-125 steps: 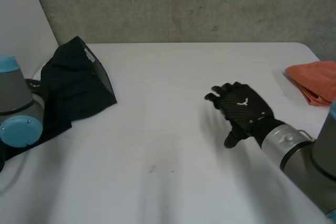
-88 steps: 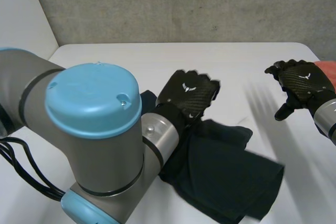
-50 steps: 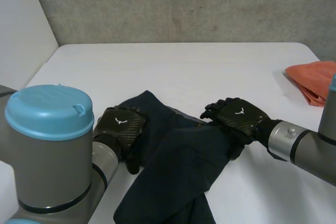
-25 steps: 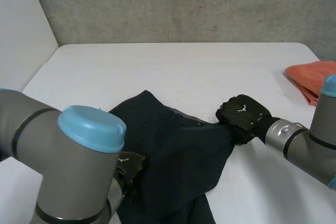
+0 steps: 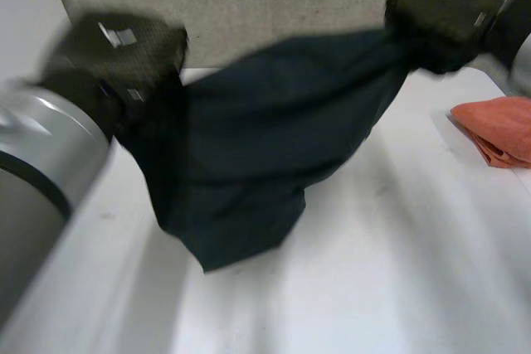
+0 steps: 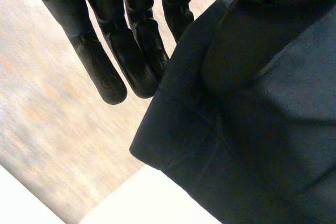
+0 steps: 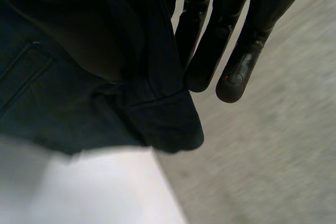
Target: Fold the laundry.
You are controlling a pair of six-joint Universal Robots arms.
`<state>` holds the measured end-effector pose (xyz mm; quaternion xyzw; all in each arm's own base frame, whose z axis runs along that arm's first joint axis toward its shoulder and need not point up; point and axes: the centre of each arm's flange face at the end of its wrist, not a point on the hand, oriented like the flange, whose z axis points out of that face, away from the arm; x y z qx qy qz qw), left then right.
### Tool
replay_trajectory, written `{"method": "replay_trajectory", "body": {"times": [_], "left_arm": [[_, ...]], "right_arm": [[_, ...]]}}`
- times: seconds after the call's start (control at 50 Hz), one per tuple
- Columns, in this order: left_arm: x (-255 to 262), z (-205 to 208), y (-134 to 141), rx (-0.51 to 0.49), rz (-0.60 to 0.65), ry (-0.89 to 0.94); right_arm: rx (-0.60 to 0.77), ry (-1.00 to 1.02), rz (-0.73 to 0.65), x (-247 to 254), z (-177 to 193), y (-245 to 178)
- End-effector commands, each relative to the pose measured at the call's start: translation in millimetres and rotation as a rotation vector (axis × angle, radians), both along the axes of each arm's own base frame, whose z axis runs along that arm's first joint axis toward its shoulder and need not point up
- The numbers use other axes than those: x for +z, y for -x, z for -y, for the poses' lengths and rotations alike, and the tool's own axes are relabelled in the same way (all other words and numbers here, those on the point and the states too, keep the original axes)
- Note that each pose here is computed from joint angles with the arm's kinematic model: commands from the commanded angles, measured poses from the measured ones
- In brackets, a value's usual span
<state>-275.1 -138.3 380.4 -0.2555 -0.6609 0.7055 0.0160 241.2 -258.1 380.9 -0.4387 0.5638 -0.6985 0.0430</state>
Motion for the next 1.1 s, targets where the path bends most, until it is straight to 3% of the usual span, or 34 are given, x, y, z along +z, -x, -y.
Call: {"method": "replay_trajectory", "body": {"times": [0.02,0.24,0.36,0.4,0.48,0.58,0.68,0.8,0.92,1.1], "left_arm": [[32.0,0.5,-6.9,0.018,0.014,0.128],[-30.4,60.8,31.4,0.055,0.180,0.104],[-68.0,138.1,48.8,0.156,0.240,0.180],[-63.4,149.6,57.5,0.168,0.218,0.247],[-19.7,169.2,71.6,0.225,0.088,0.482],[38.9,169.0,77.1,0.257,-0.112,0.747],[57.1,155.8,74.3,0.248,-0.195,0.797],[33.5,152.0,64.5,0.192,-0.218,0.682],[-20.5,159.3,56.8,0.177,-0.141,0.531],[-154.8,135.4,48.9,0.080,0.063,0.197]], "right_arm": [[-0.001,0.068,0.040,52.3,-18.2,4.8],[-0.039,-0.166,-0.080,-19.8,26.7,-20.1],[-0.121,-0.124,-0.129,-54.4,74.0,-40.0],[-0.161,-0.053,-0.092,-50.7,91.3,-43.7],[-0.229,0.228,0.142,-12.5,127.7,-55.7],[-0.199,0.473,0.420,40.0,135.7,-57.4],[-0.193,0.544,0.527,66.9,125.7,-50.3],[-0.203,0.443,0.472,41.3,123.5,-50.7],[-0.207,0.254,0.350,-15.7,119.8,-52.0],[-0.223,-0.185,-0.048,-172.2,90.8,-44.4]]}}
